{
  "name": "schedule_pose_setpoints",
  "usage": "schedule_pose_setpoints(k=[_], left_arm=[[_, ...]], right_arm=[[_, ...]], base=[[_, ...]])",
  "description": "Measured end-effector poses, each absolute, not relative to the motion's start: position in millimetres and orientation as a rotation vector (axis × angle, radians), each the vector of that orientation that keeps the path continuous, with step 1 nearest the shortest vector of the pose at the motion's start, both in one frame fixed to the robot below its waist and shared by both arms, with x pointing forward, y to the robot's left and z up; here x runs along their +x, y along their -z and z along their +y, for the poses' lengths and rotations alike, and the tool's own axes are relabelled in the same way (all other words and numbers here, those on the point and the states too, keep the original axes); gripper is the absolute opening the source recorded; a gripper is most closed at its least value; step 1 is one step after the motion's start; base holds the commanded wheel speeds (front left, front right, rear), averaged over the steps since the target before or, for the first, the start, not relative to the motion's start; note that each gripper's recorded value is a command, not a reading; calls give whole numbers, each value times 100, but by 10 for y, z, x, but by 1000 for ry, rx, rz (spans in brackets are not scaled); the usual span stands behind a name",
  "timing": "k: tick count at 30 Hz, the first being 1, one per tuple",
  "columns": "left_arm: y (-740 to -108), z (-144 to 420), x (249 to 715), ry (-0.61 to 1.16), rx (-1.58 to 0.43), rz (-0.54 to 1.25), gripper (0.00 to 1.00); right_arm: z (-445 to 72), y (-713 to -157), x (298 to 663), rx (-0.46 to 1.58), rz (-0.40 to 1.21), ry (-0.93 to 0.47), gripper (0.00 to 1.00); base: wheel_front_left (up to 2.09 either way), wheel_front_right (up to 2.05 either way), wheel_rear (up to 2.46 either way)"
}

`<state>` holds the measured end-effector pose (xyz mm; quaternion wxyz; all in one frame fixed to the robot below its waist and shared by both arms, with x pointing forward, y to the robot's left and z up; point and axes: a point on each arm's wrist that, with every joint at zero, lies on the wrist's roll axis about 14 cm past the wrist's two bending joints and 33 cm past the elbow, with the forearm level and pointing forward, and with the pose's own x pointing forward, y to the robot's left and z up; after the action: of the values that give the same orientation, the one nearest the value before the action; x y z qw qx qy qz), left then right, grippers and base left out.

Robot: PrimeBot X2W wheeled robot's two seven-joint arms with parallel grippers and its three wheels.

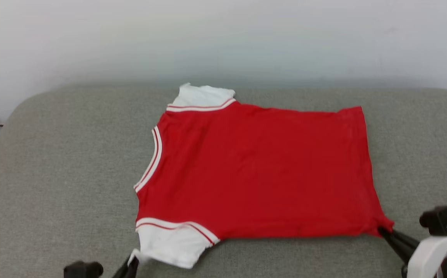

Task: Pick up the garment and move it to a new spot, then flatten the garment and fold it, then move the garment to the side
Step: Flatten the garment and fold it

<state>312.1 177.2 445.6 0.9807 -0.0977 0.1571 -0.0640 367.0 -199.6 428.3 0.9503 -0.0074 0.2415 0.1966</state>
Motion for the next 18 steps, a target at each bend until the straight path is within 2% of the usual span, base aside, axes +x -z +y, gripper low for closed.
schedule_pose_setpoints(k=[8, 13, 18], left_arm=[[-4215, 1665, 2637, 139, -270, 464, 0], [-4236, 1644, 2611, 165, -255, 465, 0], [-4426, 1620, 2860, 205, -209, 386, 0]], right_arm=[[-2178, -4094, 3200, 3, 580, -355, 0], [-2171, -4123, 3145, 32, 575, -338, 0], [-2105, -4234, 3200, 50, 548, -337, 0]], base=[[0, 0, 0], [0, 0, 0], [0, 0, 0]])
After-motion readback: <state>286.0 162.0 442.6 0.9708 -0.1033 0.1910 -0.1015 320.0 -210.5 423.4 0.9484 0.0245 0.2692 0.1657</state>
